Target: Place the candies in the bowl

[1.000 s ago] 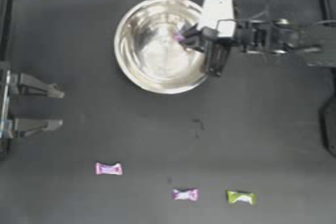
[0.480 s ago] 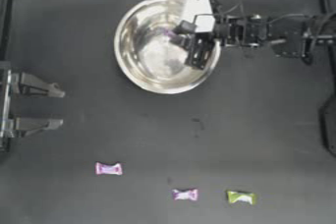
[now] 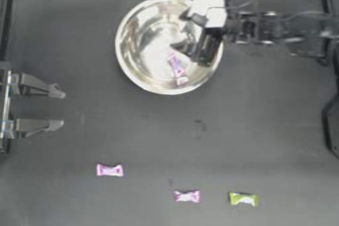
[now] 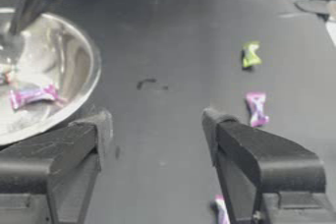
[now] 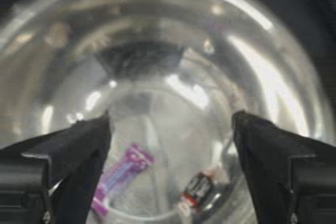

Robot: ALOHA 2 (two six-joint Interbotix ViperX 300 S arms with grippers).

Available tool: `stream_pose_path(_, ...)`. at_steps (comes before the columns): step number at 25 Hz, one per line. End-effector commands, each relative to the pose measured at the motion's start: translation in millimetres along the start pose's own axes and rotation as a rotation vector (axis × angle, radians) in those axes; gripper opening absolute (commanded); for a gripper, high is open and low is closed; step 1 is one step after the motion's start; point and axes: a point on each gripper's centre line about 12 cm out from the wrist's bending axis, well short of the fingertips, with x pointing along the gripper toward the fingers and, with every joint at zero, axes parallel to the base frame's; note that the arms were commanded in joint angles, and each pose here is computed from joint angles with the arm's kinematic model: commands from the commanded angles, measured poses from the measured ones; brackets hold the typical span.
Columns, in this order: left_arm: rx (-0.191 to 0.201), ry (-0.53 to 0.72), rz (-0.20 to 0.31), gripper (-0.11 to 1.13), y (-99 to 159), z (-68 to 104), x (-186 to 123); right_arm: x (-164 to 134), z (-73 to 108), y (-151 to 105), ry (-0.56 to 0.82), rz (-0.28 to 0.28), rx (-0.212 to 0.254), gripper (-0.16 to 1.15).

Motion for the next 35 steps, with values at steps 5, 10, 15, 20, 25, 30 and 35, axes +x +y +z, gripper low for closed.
stream_pose_path(5, 0.003, -0.006, 0.003, 0.91, 0.1, 6.0, 2.9, -94.2, 26.8, 47.6, -0.267, 0.144, 0.016, 0.99)
stream_pose_path(10, 0.003, -0.011, 0.001, 0.91, -0.3, 7.5, 2.7, -142.5, 13.6, 72.7, -0.372, 0.253, 0.040, 0.99)
stream_pose_path(15, 0.003, -0.014, 0.001, 0.91, -0.5, 8.5, 2.2, -179.0, -2.5, 84.8, -0.457, 0.334, 0.055, 0.99)
stream_pose_path(20, 0.003, -0.009, 0.000, 0.91, -0.8, 10.3, 1.9, -200.6, -21.8, 95.4, -0.487, 0.404, 0.041, 0.99)
stream_pose_path(25, 0.003, 0.014, -0.007, 0.91, -2.8, 18.9, 1.9, -207.6, -36.4, 100.7, -0.480, 0.440, 0.040, 0.99)
stream_pose_path(30, 0.015, 0.101, -0.039, 0.91, -10.7, 30.3, 5.8, -211.6, -45.2, 98.0, -0.476, 0.438, 0.050, 0.99)
stream_pose_path(35, 0.030, 0.291, -0.068, 0.91, -20.2, 34.6, 23.9, -216.3, -47.1, 95.8, -0.478, 0.434, 0.052, 0.99)
